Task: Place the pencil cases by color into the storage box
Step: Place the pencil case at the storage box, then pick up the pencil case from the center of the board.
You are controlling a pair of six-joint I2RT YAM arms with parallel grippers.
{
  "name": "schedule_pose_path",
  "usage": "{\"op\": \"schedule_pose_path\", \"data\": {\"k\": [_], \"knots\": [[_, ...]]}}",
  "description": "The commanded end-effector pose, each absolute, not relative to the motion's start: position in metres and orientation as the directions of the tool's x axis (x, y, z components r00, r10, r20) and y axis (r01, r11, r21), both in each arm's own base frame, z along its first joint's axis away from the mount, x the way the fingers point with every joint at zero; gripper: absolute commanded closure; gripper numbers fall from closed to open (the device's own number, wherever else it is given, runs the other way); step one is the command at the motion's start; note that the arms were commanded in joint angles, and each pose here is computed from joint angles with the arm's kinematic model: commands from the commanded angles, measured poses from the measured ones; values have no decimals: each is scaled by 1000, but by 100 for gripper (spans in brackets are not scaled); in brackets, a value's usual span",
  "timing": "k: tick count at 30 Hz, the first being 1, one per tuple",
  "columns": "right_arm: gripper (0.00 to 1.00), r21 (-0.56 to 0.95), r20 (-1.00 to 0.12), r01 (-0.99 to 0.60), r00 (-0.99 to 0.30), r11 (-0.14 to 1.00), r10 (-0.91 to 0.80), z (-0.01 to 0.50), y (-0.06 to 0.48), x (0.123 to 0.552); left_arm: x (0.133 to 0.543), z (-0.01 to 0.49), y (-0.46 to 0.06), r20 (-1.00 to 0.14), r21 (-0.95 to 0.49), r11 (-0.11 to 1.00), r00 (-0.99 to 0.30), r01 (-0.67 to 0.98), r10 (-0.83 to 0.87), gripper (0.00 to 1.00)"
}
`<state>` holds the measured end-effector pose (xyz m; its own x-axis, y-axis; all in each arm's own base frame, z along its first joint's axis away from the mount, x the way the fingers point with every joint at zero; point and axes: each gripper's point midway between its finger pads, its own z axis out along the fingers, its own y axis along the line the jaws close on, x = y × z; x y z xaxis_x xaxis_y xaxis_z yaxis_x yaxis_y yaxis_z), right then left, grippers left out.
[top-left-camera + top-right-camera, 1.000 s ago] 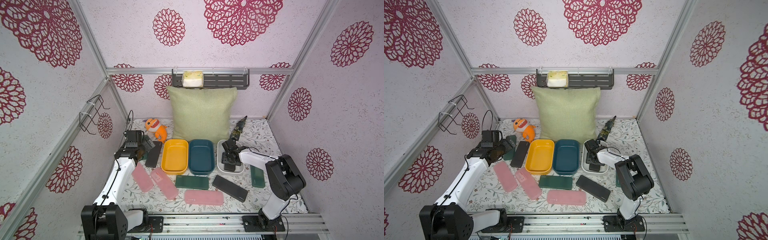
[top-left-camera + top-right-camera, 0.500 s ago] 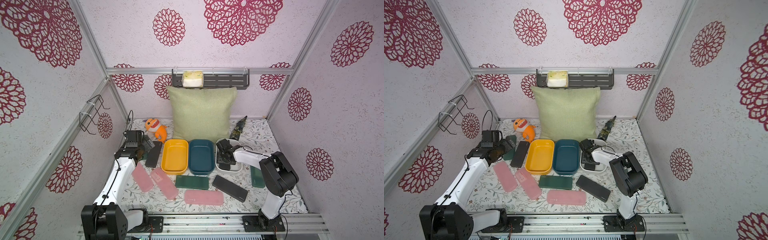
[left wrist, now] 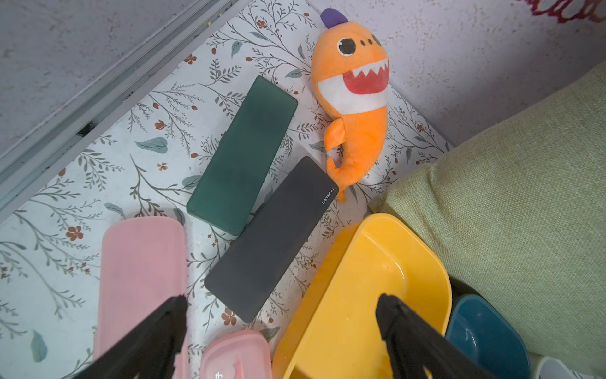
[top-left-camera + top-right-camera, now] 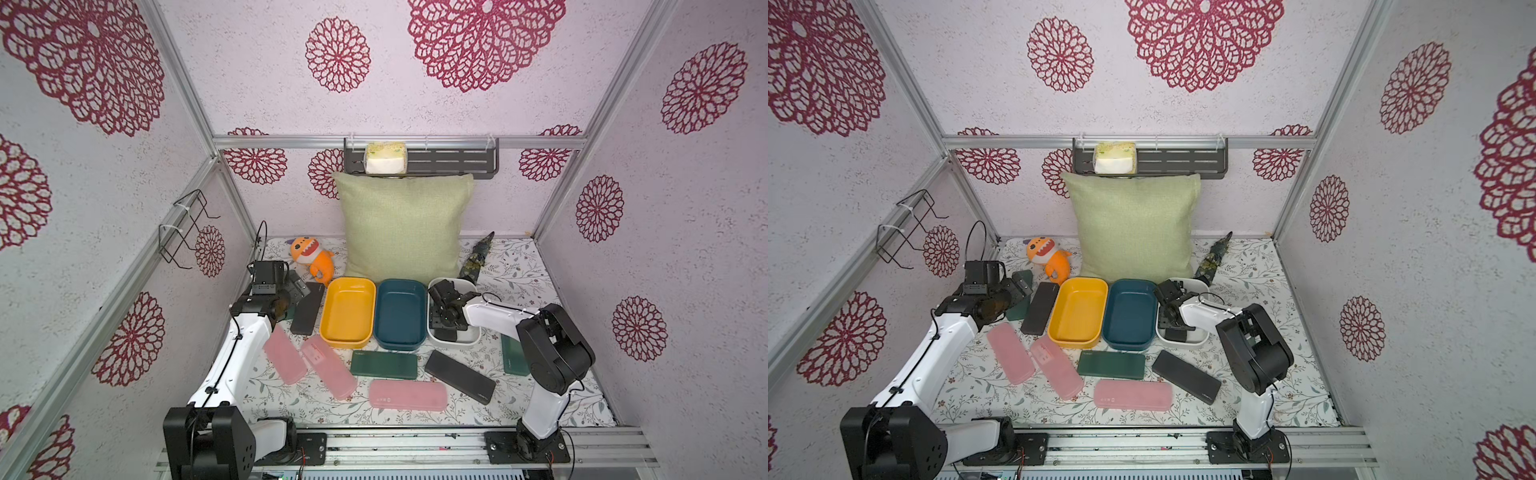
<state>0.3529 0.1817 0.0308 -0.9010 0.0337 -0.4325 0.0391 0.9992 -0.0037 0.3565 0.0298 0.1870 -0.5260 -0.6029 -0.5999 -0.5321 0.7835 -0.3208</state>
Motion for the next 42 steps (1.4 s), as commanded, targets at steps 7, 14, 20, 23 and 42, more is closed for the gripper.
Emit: {"op": "schedule_pose_path", "data": {"k": [7, 14, 20, 23, 42], "knots": [[65, -31, -452, 28, -892, 999, 11, 38, 182, 356, 358, 187, 31, -610, -302, 793, -532, -529, -587, 3], [45, -58, -472, 36, -881, 998, 5, 49, 173, 358, 358, 185, 32, -605, -297, 792, -537, -534, -589, 3], [28, -25, -507, 23, -862, 999, 7, 66, 176, 362, 355, 182, 37, -604, -262, 789, -543, -556, -583, 3], [22, -4, -517, 11, -856, 1000, 7, 72, 179, 363, 354, 183, 39, -605, -248, 787, -545, -564, -581, 3], [12, 26, -597, -10, -802, 1000, 7, 117, 167, 366, 361, 177, 50, -585, -164, 786, -583, -596, -564, 3]]}}
